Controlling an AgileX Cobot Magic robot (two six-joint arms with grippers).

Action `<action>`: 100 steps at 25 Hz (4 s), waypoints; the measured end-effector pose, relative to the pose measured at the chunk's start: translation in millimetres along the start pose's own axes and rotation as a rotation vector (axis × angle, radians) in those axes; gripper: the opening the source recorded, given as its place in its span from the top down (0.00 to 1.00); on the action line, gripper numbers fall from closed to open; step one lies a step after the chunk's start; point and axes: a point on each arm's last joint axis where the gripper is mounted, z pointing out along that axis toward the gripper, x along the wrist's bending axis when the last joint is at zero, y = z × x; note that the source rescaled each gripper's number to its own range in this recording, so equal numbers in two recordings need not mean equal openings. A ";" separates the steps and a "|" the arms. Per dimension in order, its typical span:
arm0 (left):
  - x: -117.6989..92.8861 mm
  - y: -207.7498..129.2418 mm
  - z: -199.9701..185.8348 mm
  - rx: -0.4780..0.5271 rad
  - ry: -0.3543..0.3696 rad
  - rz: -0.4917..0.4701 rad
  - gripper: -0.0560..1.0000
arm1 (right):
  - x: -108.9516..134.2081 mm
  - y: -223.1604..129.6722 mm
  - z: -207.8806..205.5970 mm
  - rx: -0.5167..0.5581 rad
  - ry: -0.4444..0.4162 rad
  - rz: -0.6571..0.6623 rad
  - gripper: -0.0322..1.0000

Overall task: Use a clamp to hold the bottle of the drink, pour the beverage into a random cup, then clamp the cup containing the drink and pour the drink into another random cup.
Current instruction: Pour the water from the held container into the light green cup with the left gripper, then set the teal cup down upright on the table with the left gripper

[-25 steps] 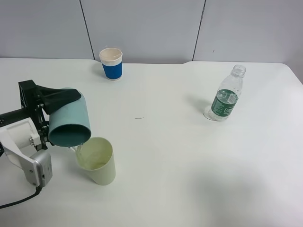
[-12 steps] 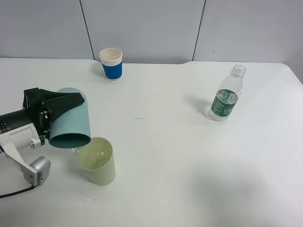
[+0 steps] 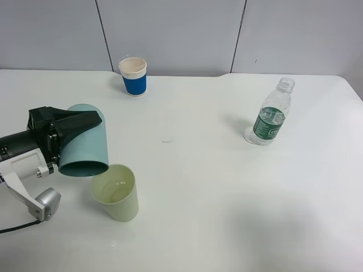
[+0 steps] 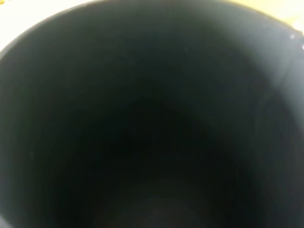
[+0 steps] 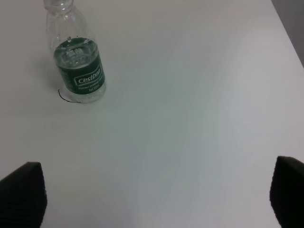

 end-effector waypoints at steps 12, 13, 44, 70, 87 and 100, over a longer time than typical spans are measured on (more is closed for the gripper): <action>0.1 0.5 0.0 -0.005 -0.001 -0.493 0.93 | 0.0 0.0 0.0 0.000 0.000 0.000 0.05; 0.0 0.2 0.0 -0.003 -0.001 -0.571 0.93 | 0.0 0.0 0.0 0.000 0.000 0.000 0.05; 20.1 -63.8 35.0 0.129 0.156 -1.615 0.93 | 0.0 0.0 0.0 0.000 0.000 0.000 0.05; -1.0 -83.4 127.4 0.076 -0.018 -1.875 0.93 | 0.0 0.0 0.0 0.000 0.000 0.000 0.05; -31.2 -64.3 171.7 -0.271 -0.403 -1.790 0.93 | 0.0 0.0 0.0 0.000 0.000 0.000 0.05; -57.0 -76.3 193.8 -0.462 -0.559 -1.670 0.93 | 0.0 0.0 0.0 0.000 0.000 0.000 0.05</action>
